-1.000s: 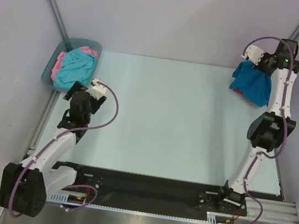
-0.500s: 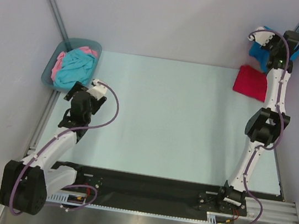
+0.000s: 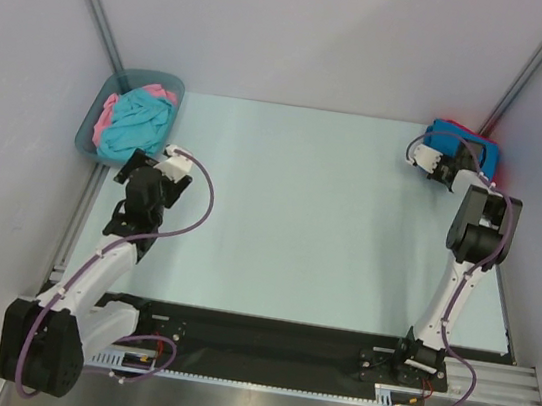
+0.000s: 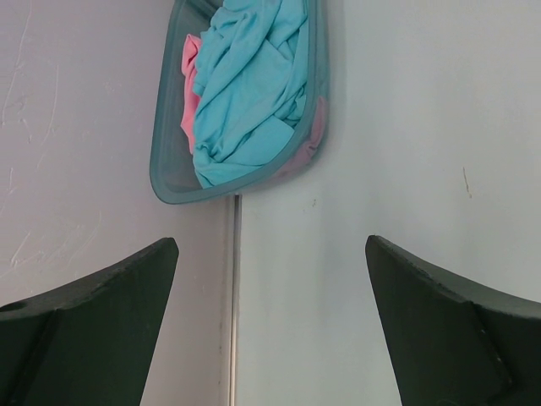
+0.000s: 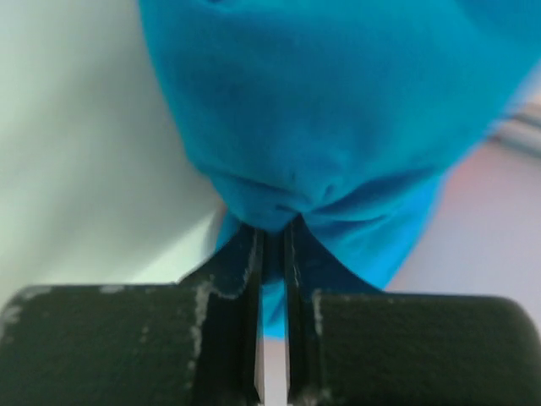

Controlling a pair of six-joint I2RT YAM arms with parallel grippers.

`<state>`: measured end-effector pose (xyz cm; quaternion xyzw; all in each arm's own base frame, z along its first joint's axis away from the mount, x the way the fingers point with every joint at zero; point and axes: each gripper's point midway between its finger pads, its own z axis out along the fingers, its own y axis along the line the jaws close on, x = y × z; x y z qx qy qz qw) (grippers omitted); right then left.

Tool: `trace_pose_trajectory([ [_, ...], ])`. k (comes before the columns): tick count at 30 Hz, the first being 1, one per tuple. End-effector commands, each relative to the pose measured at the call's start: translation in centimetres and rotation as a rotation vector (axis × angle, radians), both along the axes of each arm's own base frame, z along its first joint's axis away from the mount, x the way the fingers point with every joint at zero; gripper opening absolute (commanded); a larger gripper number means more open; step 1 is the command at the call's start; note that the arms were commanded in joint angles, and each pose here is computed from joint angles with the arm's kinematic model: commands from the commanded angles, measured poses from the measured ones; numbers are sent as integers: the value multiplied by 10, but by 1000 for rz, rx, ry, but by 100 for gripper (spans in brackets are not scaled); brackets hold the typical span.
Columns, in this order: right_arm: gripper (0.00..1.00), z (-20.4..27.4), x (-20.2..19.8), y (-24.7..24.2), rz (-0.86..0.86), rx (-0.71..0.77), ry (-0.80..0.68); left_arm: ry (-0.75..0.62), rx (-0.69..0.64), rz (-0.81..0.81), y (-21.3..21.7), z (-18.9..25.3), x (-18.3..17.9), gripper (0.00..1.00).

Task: Fold and stack the t-shirts
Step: Neatly place the folded tshirt to the corner, then reset both grippers

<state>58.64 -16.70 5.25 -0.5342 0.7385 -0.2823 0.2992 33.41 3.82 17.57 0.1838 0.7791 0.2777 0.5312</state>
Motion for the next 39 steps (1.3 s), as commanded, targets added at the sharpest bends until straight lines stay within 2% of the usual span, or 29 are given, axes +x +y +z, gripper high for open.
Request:
trace_pose_trajectory([
  [1, 0, 12, -20, -7, -49, 35, 23, -53, -9, -9, 1, 13, 0, 100],
  [2, 0, 11, -23, -9, -55, 45, 31, -54, -11, -9, 1, 13, 0, 100],
  [5, 27, 8, -29, -16, -95, 54, 42, -56, -5, 3, 3, 14, 0, 100],
  [6, 42, 9, -30, -20, -111, 67, 38, -57, -4, 5, 3, 14, 0, 100],
  [9, 61, 13, -33, -24, -126, 83, 32, -68, -11, 7, 3, 19, -1, 100],
  [10, 70, 16, -33, -30, -144, 94, 21, -71, -14, 5, 3, 19, -1, 100],
  [11, 73, 21, -33, -32, -150, 98, 9, -72, -16, 4, 3, 20, -2, 100],
  [13, 91, 30, -34, -39, -178, 123, -13, -73, -15, 9, 3, 21, -2, 99],
  [15, 97, 41, -37, -42, -182, 137, -26, -71, -16, 9, 3, 21, -2, 100],
  [17, 98, 47, -44, -46, -194, 164, -26, -69, -21, 6, 2, 20, -2, 100],
  [23, 97, 83, -74, -45, -215, 212, -23, -67, -32, -2, 0, 22, -1, 100],
  [25, 95, 104, -92, -32, -214, 255, -27, -73, -38, -4, 0, 25, -1, 100],
  [26, 95, 110, -97, -18, -201, 329, -27, -74, -38, -5, -1, 26, -2, 100],
  [29, 83, 147, -117, 19, -178, 446, -57, -75, -39, -8, -1, 25, -3, 100],
  [30, 72, 149, -125, 38, -197, 514, -55, -74, -39, -8, -1, 25, -4, 100],
  [32, 68, 185, -135, 61, -174, 569, -135, -79, -47, -6, -1, 27, -3, 100],
  [34, 40, 193, -141, 91, -190, 673, -159, -78, -53, -8, -2, 26, -3, 100],
  [35, 32, 210, -148, 104, -175, 717, -194, -74, -54, -7, -2, 25, -3, 100],
  [36, 31, 220, -144, 114, -163, 752, -232, -74, -55, -10, -2, 25, -3, 100],
  [38, 34, 220, -142, 136, -191, 828, -254, -70, -62, -16, -3, 24, -4, 100],
  [39, 16, 225, -133, 139, -195, 838, -294, -72, -65, -19, -4, 25, -3, 100],
])
